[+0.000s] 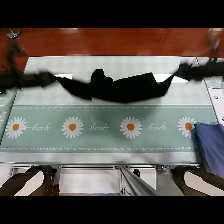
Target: Fold the shirts.
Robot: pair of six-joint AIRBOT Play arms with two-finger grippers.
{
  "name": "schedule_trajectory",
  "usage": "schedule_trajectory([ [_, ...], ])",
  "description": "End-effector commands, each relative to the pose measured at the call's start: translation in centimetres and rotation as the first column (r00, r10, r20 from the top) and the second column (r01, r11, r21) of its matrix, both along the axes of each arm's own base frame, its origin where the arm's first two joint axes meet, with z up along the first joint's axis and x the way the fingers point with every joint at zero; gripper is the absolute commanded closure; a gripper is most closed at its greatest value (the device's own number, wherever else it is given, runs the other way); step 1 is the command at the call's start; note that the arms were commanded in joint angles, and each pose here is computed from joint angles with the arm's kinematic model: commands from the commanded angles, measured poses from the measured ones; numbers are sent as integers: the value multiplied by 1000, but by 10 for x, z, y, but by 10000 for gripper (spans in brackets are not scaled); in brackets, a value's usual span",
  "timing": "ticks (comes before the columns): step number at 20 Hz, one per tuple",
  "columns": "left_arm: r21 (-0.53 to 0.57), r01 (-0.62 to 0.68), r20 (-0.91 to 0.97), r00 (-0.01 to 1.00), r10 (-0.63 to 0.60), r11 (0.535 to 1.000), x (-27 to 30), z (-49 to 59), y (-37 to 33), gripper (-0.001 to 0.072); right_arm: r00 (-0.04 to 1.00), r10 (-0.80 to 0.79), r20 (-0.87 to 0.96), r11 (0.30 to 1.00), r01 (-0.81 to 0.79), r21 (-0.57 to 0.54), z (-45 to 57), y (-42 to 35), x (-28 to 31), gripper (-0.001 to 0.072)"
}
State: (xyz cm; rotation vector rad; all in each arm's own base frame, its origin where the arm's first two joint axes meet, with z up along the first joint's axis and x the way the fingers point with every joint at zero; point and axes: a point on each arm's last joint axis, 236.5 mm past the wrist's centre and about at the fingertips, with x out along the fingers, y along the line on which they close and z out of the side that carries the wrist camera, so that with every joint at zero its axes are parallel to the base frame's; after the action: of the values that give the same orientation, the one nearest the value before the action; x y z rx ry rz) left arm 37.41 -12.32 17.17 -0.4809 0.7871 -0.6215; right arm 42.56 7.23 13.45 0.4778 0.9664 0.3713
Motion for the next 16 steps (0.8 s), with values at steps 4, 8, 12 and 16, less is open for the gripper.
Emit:
schedule_trajectory([
  [4,207,-294,604,789,114,933,-31,275,49,683,799,68,598,988,28,-149,290,23,-37,695],
  [8,188,-423,779,613,127,887,-109,359,57,683,670,68,739,978,102,-182,356,17,-123,695],
  [12,189,-525,834,532,147,830,-171,376,70,683,570,57,820,953,213,-215,388,0,-201,695],
  [16,214,-513,827,548,126,831,-209,361,62,683,532,67,844,944,240,-226,395,-3,-249,695],
])
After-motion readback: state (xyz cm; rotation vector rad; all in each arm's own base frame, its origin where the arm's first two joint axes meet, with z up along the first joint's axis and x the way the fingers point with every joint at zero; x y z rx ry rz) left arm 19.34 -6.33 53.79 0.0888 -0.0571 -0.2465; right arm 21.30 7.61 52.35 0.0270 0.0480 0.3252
